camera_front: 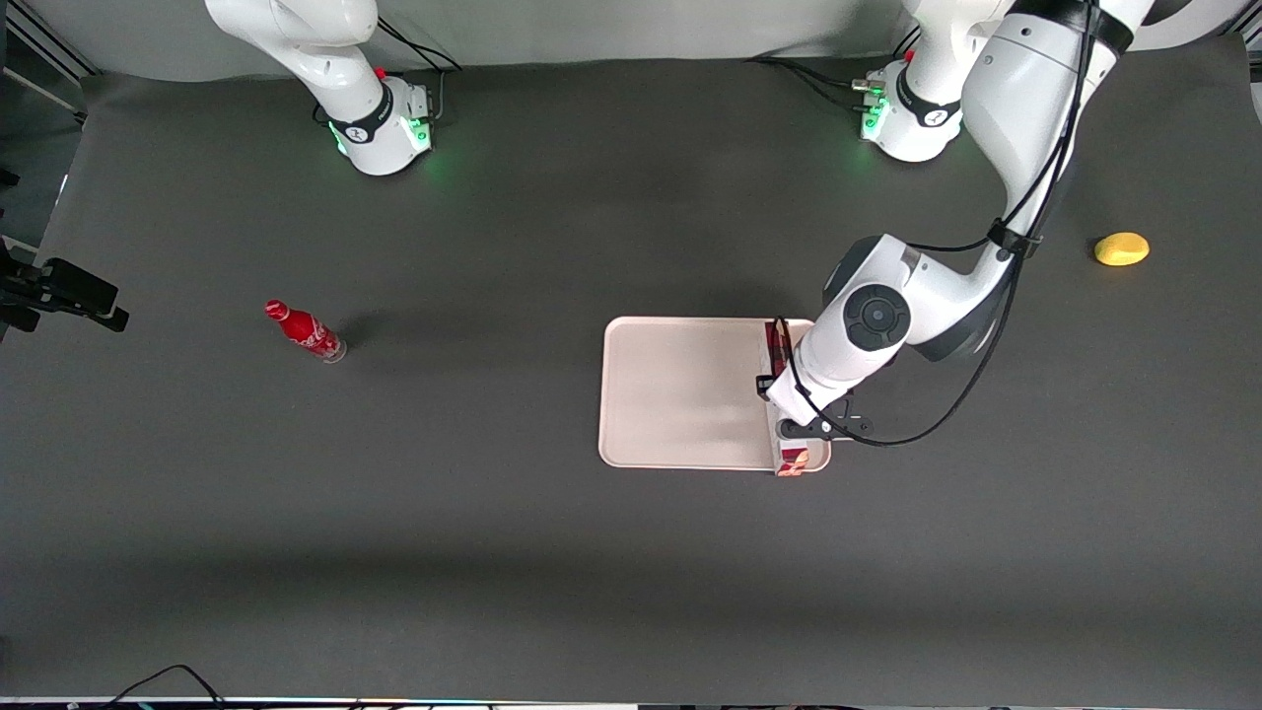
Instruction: Place red cookie box on tray
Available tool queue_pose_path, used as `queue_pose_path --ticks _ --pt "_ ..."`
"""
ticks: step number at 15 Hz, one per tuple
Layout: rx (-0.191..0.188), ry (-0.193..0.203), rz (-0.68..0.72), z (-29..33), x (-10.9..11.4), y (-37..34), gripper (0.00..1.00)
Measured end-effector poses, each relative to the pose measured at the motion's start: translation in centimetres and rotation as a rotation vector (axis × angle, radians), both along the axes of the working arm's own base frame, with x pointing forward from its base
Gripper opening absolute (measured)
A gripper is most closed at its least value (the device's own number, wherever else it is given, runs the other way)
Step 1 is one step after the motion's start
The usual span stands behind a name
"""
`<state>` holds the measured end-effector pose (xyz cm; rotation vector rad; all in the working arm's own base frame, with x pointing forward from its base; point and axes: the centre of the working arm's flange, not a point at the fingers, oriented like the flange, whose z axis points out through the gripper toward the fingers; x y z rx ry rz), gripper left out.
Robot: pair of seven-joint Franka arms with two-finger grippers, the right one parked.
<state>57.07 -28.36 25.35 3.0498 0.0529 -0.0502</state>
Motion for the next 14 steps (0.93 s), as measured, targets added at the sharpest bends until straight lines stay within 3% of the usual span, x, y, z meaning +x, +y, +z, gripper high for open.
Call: queue_pose_path --ticks 6,7,11,14 --pt "0.000 -0.004 0.002 0.0 0.1 0.1 0.95" --pt "0.000 -0.006 0.002 0.1 0.2 0.1 1.00" --pt "0.008 -0.042 -0.003 3.1 1.4 0.3 1.00" --pt "0.085 -0.044 -0.074 9.8 2.0 2.1 1.00"
